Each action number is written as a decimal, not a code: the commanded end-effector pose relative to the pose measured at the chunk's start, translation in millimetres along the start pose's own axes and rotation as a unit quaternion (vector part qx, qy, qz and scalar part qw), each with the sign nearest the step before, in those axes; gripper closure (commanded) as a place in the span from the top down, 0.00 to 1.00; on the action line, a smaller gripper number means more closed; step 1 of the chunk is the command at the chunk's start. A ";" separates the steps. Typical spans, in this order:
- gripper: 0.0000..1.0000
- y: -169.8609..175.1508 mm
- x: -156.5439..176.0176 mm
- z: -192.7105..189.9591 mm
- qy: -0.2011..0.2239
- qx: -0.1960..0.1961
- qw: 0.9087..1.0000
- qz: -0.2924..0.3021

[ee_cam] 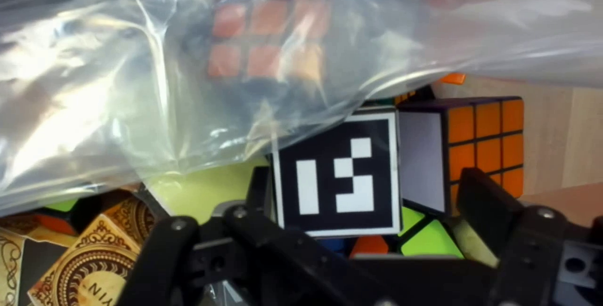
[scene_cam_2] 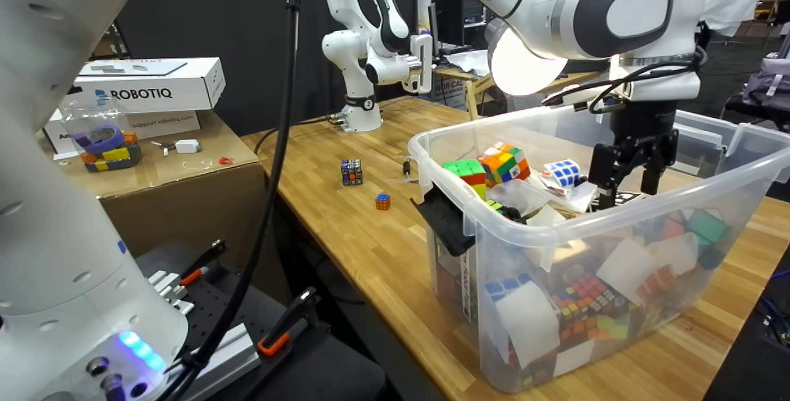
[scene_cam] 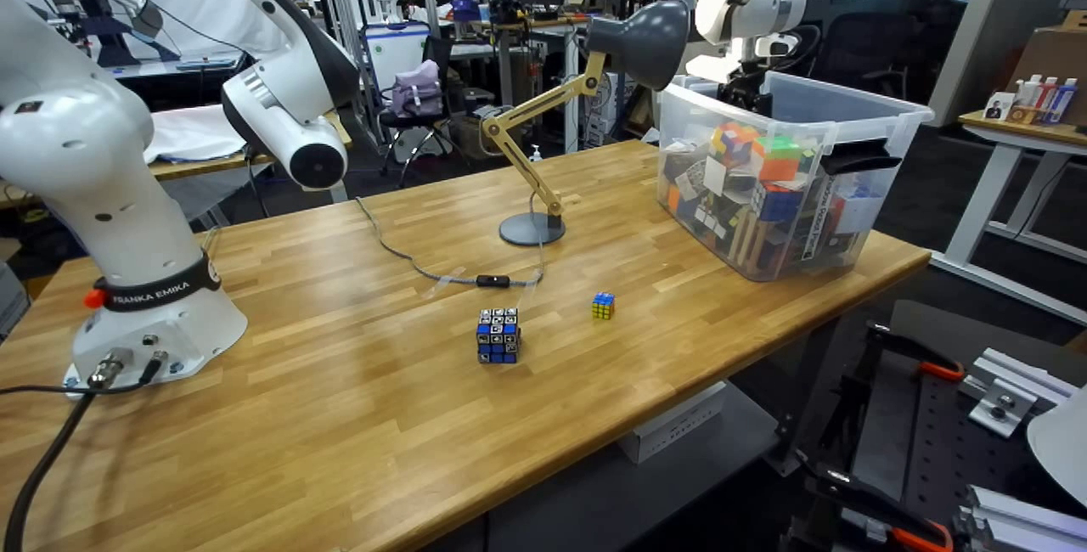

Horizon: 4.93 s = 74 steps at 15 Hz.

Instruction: Remove a cube from the storage container

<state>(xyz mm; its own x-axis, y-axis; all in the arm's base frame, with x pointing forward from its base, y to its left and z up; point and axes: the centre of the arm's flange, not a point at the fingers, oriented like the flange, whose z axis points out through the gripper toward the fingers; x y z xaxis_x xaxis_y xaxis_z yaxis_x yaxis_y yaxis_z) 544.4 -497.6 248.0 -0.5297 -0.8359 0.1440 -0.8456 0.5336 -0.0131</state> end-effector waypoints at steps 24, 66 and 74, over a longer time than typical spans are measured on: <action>0.38 -1.4 12.1 -9.7 -0.009 -0.004 1.000 0.010; 0.38 196.6 -103.7 -202.7 -0.125 0.131 0.943 -0.280; 0.38 197.1 -158.0 -179.3 -0.117 0.116 0.921 -0.352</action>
<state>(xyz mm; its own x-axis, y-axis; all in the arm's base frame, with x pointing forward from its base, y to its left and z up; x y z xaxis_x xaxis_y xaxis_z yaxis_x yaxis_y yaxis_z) 460.9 -249.6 416.1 0.1289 -0.9901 -0.0553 -0.9689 -0.1138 -0.2196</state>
